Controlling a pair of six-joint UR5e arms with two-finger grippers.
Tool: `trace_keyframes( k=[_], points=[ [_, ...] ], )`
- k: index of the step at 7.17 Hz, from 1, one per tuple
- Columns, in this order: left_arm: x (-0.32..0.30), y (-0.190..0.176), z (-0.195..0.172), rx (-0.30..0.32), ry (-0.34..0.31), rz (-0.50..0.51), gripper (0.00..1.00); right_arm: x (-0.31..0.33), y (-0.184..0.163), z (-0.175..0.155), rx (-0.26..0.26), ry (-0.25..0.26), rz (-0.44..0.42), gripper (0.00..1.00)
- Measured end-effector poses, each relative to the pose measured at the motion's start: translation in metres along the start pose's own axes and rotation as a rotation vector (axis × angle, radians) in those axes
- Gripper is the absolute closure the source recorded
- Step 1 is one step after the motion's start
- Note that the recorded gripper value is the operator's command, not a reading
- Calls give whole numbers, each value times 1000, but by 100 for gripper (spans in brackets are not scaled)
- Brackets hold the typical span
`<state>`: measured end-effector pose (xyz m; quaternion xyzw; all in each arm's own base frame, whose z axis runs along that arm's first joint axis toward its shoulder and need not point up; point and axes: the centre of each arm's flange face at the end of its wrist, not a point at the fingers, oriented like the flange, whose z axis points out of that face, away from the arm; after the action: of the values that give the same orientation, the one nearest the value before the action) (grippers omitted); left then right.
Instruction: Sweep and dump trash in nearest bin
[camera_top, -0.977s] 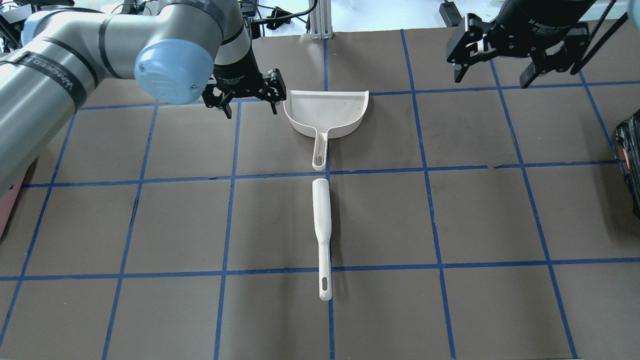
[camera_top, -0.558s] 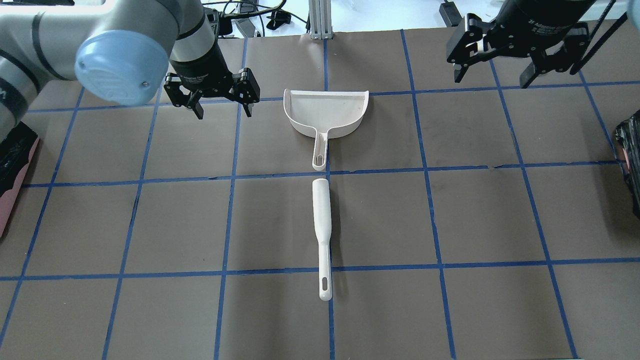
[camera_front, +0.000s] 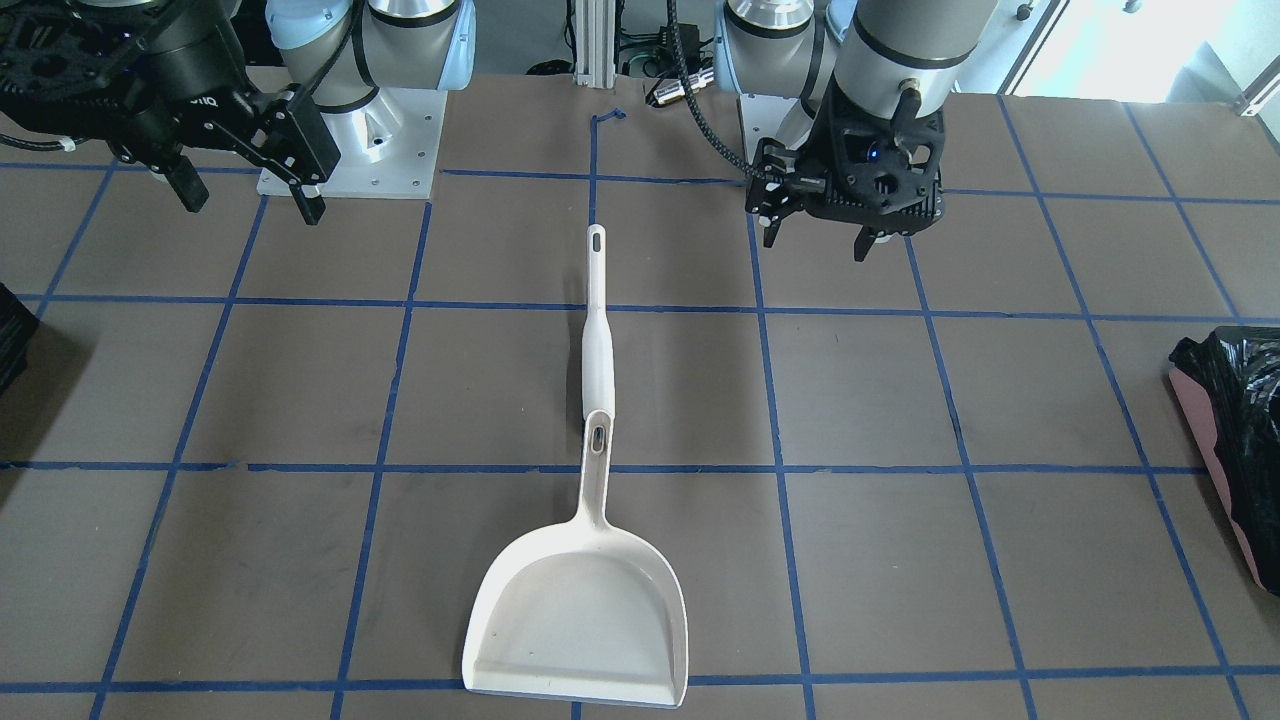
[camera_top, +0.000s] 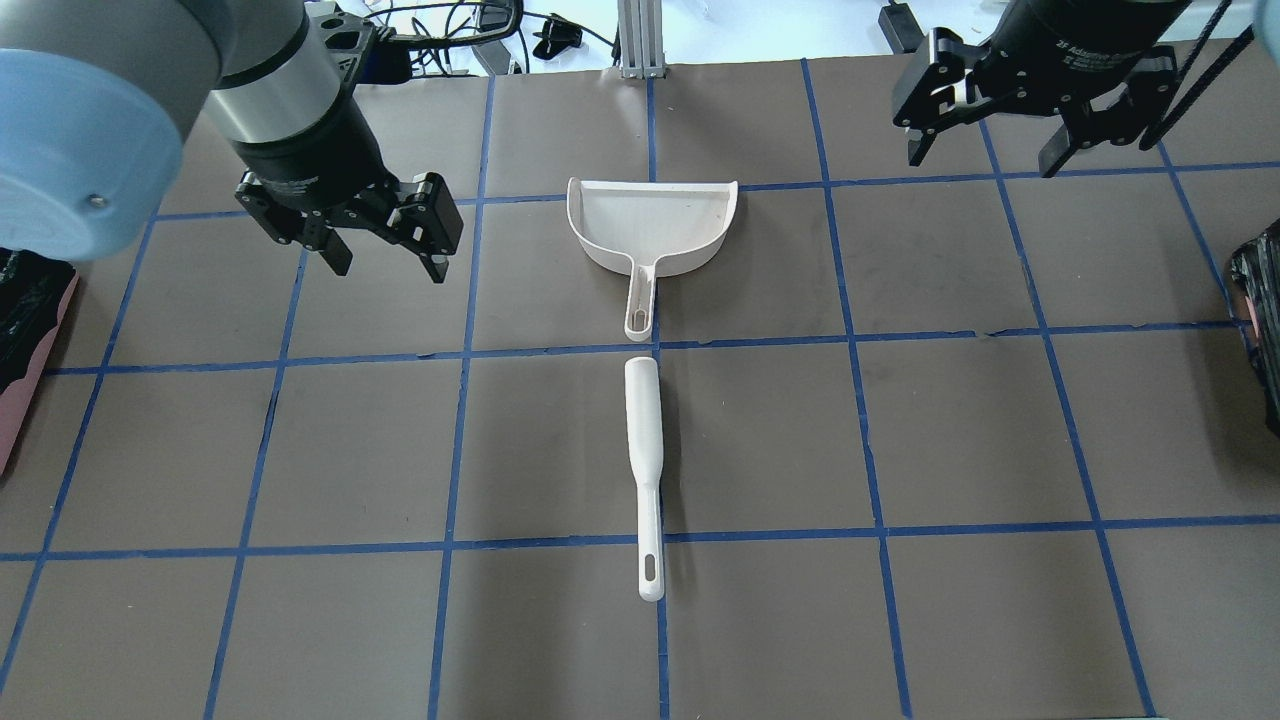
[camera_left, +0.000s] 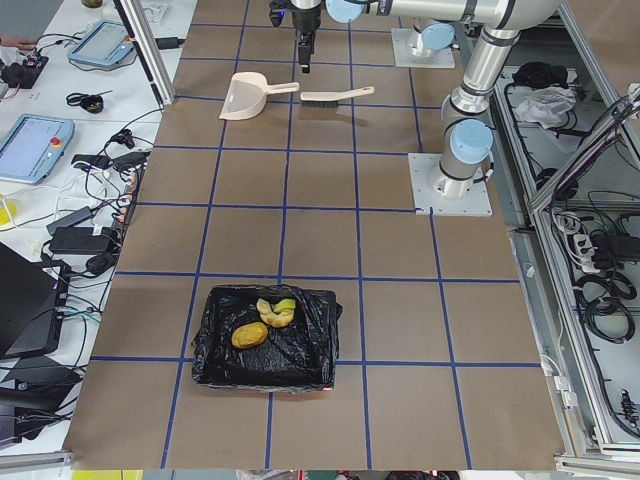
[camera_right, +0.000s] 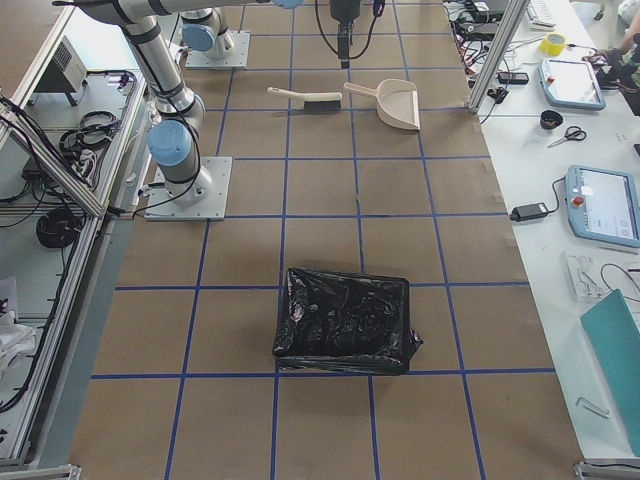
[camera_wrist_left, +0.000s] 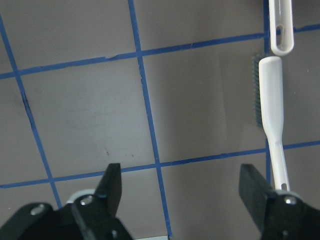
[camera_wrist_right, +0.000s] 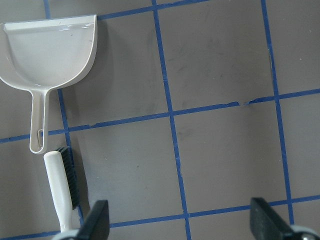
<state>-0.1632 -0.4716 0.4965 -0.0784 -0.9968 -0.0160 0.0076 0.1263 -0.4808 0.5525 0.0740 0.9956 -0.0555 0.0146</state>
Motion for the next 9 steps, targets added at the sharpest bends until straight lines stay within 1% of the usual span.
trace_keyframes(
  k=[1,3,5,9],
  points=[
    [-20,8,-8,-4,3,1,0,0,0,0,0,-1,0,0],
    [-45,12,-17,12,-1,-34,0,0,0,1,-2,-1,0,0],
    [-48,15,-20,28,-4,-63,0,0,1,3,-4,0,0,0],
    [-47,12,-12,30,-3,-70,0,0,1,3,-5,1,0,0]
  ],
)
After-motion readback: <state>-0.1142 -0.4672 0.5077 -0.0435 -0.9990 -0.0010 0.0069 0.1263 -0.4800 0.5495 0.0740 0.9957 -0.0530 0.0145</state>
